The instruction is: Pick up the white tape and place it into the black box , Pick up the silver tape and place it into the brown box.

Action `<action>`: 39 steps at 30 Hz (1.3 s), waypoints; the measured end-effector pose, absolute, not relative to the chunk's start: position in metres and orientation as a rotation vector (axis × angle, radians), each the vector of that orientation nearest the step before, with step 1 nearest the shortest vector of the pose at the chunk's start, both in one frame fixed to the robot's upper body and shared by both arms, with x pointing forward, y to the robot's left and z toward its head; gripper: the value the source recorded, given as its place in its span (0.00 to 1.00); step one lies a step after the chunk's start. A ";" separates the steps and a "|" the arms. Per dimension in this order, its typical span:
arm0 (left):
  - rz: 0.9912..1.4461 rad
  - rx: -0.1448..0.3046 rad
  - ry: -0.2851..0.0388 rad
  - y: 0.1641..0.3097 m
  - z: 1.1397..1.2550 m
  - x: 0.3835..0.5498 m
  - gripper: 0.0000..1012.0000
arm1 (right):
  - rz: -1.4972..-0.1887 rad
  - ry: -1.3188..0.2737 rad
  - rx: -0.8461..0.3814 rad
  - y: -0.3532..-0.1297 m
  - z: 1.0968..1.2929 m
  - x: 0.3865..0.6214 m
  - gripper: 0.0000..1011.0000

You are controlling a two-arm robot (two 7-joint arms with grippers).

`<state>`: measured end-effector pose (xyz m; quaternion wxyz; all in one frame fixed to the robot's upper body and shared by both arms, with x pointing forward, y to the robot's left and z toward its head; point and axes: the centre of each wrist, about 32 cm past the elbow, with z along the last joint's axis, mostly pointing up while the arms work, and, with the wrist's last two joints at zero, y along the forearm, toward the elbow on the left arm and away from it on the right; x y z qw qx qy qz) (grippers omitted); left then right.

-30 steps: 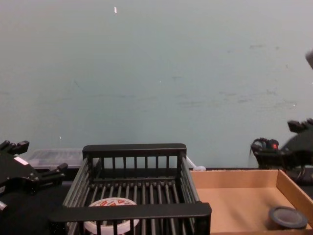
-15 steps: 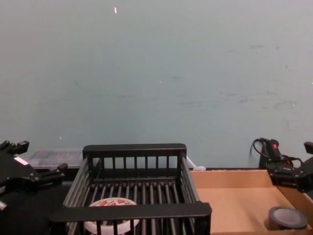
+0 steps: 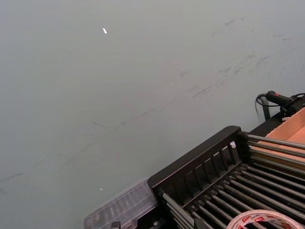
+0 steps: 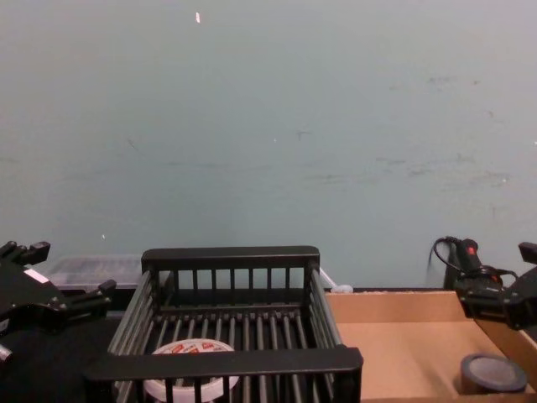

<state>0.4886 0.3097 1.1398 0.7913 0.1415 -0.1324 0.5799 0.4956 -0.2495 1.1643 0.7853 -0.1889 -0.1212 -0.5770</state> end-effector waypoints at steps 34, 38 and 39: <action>1.248 0.304 -0.285 0.310 1.140 0.489 0.99 | -1.242 -0.265 -0.408 -0.249 1.165 0.496 0.99; 1.248 0.304 -0.285 0.310 1.140 0.489 0.99 | -1.242 -0.265 -0.408 -0.249 1.165 0.496 0.99; 1.248 0.304 -0.285 0.310 1.140 0.489 0.99 | -1.242 -0.265 -0.408 -0.249 1.165 0.496 0.99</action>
